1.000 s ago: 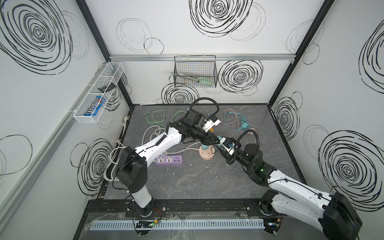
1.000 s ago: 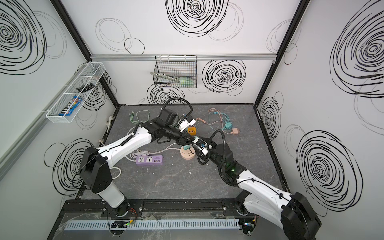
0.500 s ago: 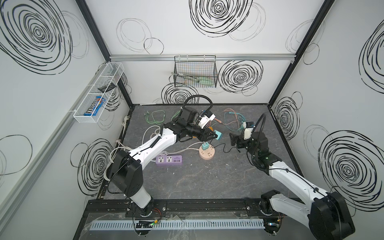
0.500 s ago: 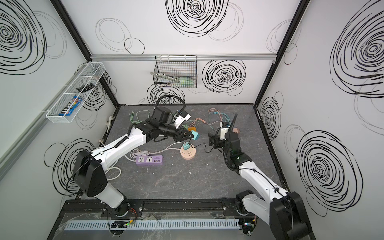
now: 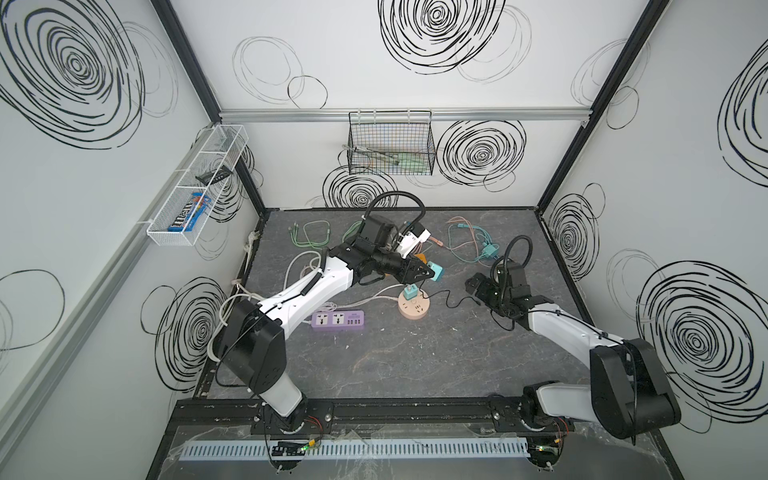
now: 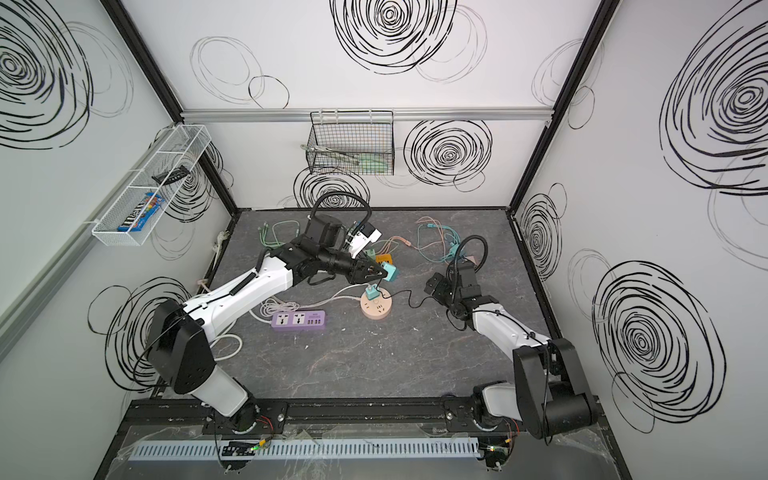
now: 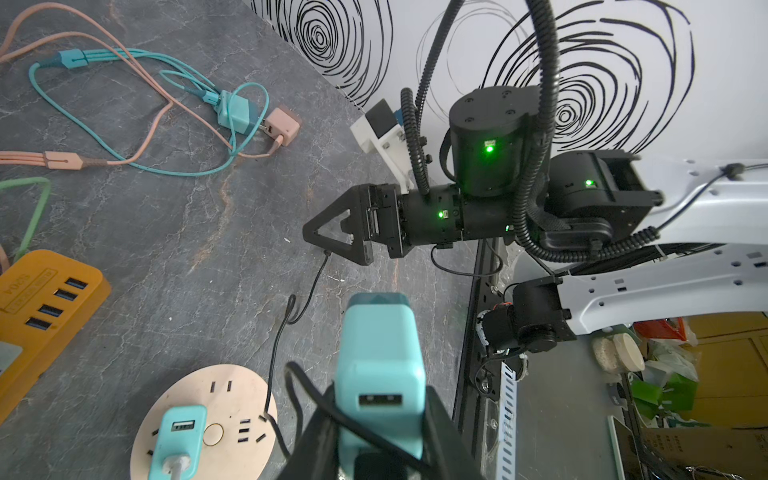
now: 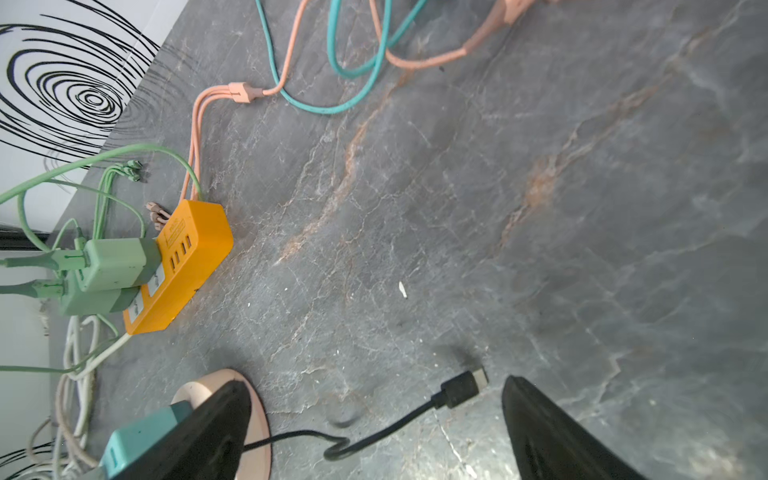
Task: Insert the plug
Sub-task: 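Open the right gripper and draw it back while the left holds the charger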
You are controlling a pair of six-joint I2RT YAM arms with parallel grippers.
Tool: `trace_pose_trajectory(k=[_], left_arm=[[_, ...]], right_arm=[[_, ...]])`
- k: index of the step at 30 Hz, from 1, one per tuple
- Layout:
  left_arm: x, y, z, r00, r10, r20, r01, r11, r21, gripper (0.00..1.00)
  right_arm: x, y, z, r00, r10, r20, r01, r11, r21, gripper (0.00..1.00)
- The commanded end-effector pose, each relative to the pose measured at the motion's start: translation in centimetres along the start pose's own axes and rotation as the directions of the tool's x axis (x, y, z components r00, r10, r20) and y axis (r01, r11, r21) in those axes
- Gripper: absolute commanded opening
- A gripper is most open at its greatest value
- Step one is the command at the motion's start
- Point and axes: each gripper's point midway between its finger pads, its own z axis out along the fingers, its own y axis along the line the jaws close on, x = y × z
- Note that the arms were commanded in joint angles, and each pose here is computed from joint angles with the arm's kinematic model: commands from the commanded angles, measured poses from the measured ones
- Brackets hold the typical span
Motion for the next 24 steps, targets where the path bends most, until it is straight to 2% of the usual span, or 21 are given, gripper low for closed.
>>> trace_pose_trajectory(k=[1,8,13,17,20,24], left_arm=[[-0.8,-0.9,-0.5,0.999,0.036,0.036,-0.037,0.999,0.015,0.00],[-0.7,-0.8,-0.3,0.999,0.033,0.032,-0.034,0.999,0.017,0.00],[-0.7,-0.8,-0.4,0.999,0.032,0.032,-0.033,0.999,0.018,0.00],[-0.5,-1.1,-0.5,0.999,0.038,0.030,-0.039,0.999,0.029,0.00],[-0.3,-1.5,-0.7,0.998,0.061,0.022,-0.061,0.997,0.040,0.00],[0.3,-2.2,-1.1,0.993,0.121,0.003,-0.121,0.991,0.055,0.00]], right_arm=[[0.8,0.1,-0.2,0.995,0.100,-0.027,-0.100,0.995,-0.011,0.99],[2.5,0.5,0.0,0.979,0.176,-0.100,-0.179,0.984,-0.024,0.99],[4.3,1.3,0.8,0.973,0.181,-0.145,-0.188,0.982,-0.032,1.00],[4.5,1.8,1.7,0.972,0.197,-0.130,-0.205,0.977,-0.058,0.93],[3.3,2.1,2.3,0.978,0.199,-0.069,-0.204,0.976,-0.078,0.77],[0.9,2.8,2.7,0.978,0.204,0.034,-0.199,0.973,-0.115,0.43]])
